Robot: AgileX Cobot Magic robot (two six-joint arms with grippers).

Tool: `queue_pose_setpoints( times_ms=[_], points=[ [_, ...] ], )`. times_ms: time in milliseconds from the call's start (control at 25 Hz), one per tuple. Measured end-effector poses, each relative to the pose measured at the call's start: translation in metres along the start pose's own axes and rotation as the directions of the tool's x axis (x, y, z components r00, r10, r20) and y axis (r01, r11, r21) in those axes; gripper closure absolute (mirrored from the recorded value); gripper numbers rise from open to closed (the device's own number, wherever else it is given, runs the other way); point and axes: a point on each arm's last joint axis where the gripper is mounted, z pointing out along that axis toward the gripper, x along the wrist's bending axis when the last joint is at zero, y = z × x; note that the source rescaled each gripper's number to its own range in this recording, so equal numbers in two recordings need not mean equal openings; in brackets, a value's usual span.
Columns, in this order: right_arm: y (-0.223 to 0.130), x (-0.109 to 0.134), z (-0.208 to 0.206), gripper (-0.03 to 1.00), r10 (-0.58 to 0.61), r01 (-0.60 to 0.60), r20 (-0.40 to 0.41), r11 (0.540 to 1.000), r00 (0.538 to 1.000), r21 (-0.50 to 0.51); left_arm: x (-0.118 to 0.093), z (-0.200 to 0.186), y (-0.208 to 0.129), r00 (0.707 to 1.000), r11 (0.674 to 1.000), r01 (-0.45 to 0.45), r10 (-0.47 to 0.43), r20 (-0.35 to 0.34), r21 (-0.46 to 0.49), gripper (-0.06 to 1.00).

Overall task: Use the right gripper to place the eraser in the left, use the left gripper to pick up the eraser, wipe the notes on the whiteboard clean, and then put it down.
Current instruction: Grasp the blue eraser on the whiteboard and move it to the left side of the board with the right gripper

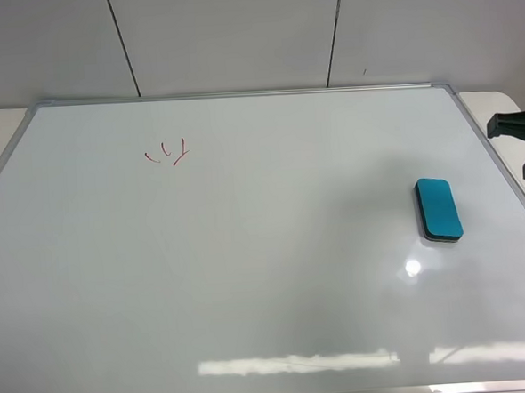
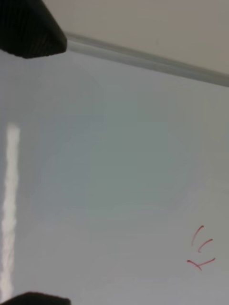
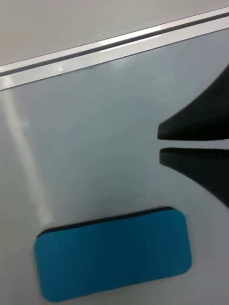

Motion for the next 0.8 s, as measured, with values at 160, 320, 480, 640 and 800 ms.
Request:
queue_pose_setpoints(
  times_ms=[160, 320, 480, 640, 800],
  points=[
    [0.006, 0.012, 0.015, 0.97, -0.038, 0.038, -0.021, 0.999, 0.999, -0.022, 0.000, 0.000, 0.000, 1.000, 1.000, 0.000, 0.000, 0.000, 0.000, -0.06],
    [0.006, 0.031, 0.035, 0.97, -0.115, 0.114, -0.035, 0.993, 0.993, -0.015, 0.000, 0.000, 0.000, 1.000, 1.000, 0.000, 0.000, 0.000, 0.000, -0.06],
    [0.001, 0.047, 0.055, 0.97, -0.153, 0.154, -0.048, 0.988, 0.987, 0.025, 0.000, 0.000, 0.000, 1.000, 1.000, 0.000, 0.000, 0.000, 0.000, -0.06],
    [-0.001, 0.054, 0.070, 0.97, -0.153, 0.155, -0.055, 0.987, 0.987, 0.038, 0.000, 0.000, 0.000, 1.000, 1.000, 0.000, 0.000, 0.000, -0.001, -0.06],
    [-0.003, 0.056, 0.083, 0.97, -0.155, 0.159, -0.050, 0.985, 0.987, 0.067, 0.000, 0.000, 0.000, 1.000, 1.000, 0.000, 0.000, 0.000, -0.001, -0.06]
  ],
)
